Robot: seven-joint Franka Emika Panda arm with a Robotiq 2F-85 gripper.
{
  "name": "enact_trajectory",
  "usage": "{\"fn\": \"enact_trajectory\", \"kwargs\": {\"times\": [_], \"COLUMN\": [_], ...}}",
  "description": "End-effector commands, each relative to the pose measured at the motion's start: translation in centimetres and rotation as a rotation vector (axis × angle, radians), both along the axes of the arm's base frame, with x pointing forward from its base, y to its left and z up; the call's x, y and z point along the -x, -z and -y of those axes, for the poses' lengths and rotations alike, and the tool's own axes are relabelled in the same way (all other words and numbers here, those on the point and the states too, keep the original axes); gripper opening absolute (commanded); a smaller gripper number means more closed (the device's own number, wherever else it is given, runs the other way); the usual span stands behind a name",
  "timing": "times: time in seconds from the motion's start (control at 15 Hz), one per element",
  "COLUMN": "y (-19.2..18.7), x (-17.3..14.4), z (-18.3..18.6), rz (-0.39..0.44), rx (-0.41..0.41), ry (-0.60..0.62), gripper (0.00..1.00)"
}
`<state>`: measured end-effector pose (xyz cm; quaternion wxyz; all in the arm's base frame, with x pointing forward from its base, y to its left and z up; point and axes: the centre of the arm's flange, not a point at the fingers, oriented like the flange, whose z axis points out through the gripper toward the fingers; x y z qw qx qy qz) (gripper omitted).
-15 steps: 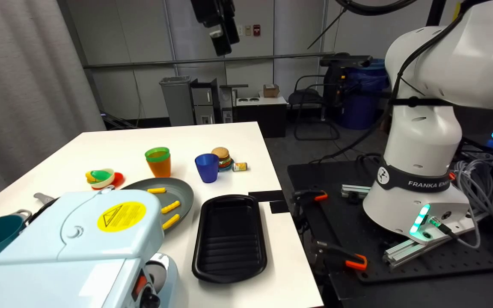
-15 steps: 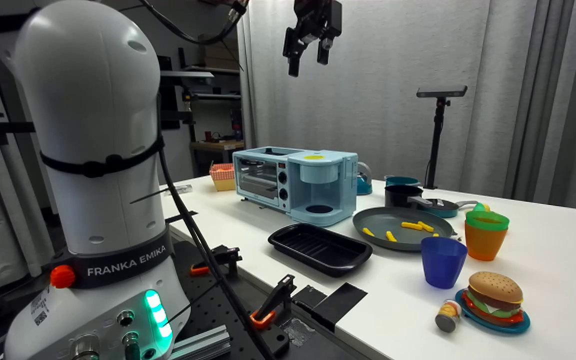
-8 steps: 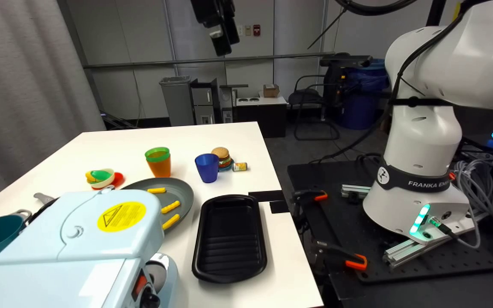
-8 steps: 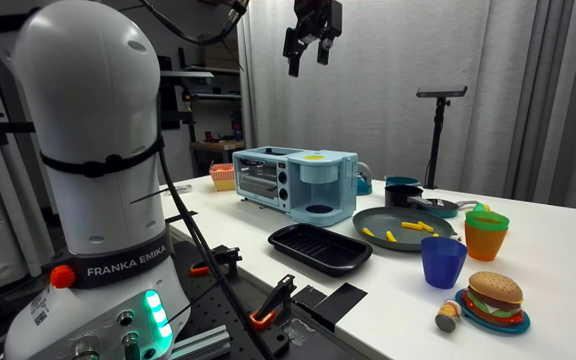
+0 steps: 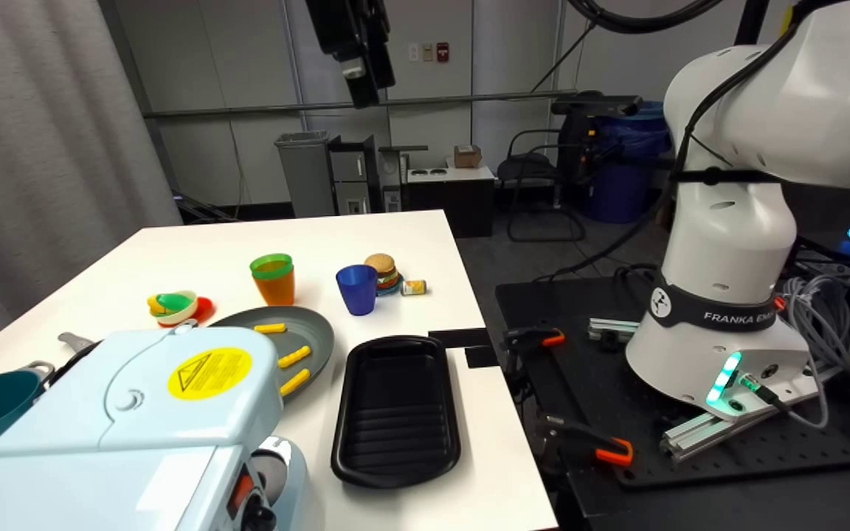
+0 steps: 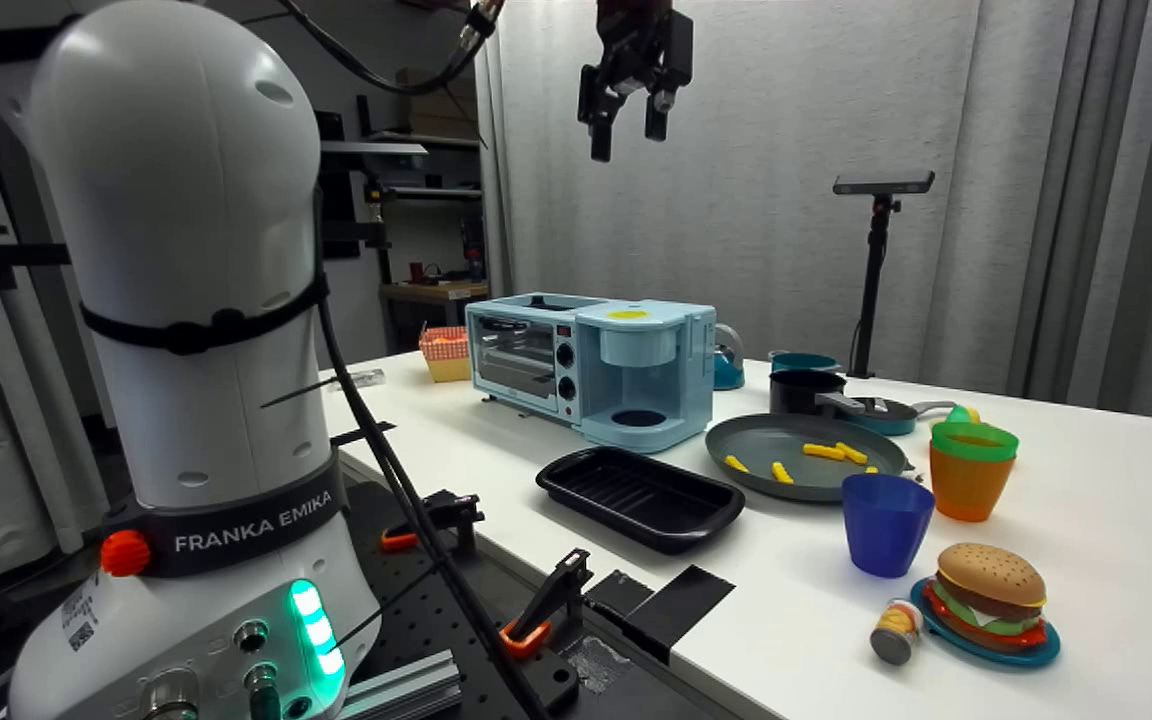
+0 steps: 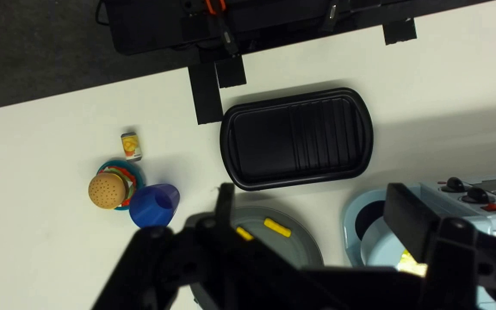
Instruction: Press the top of the coffee maker to open the bowl and push it back to close it
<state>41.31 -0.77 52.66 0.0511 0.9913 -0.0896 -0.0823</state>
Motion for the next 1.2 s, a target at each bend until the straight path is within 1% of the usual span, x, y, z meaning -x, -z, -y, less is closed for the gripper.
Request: {"fn": "enact_trajectory", "kwargs": {"times": [0.0,0.13,0.27,0.47,0.53,0.67,0.73,0.87,1.13], "y": [0.1,0.0,-0.2,-0.5,-0.6,-0.4,-0.6,-0.5,0.0], "x": [-0.5,-0.8,-1.2,-1.7,-2.0,-2.7,-3.2,-3.8,-5.0], "z": [-0.5,-0.7,-1.0,-1.2,-1.2,-1.2,-1.2,-1.3,-3.3], "rz": [0.054,0.078,0.099,0.131,0.140,0.138,0.147,0.157,0.179], "rx": [0.033,0.048,0.056,0.072,0.081,0.076,0.101,0.117,0.127], "ry": [-0.005,-0.015,-0.028,-0.040,-0.040,-0.048,-0.040,-0.042,-0.085], "gripper": [0.58,0.42,0.29,0.05,0.01,0.00,0.00,0.00,0.00]}}
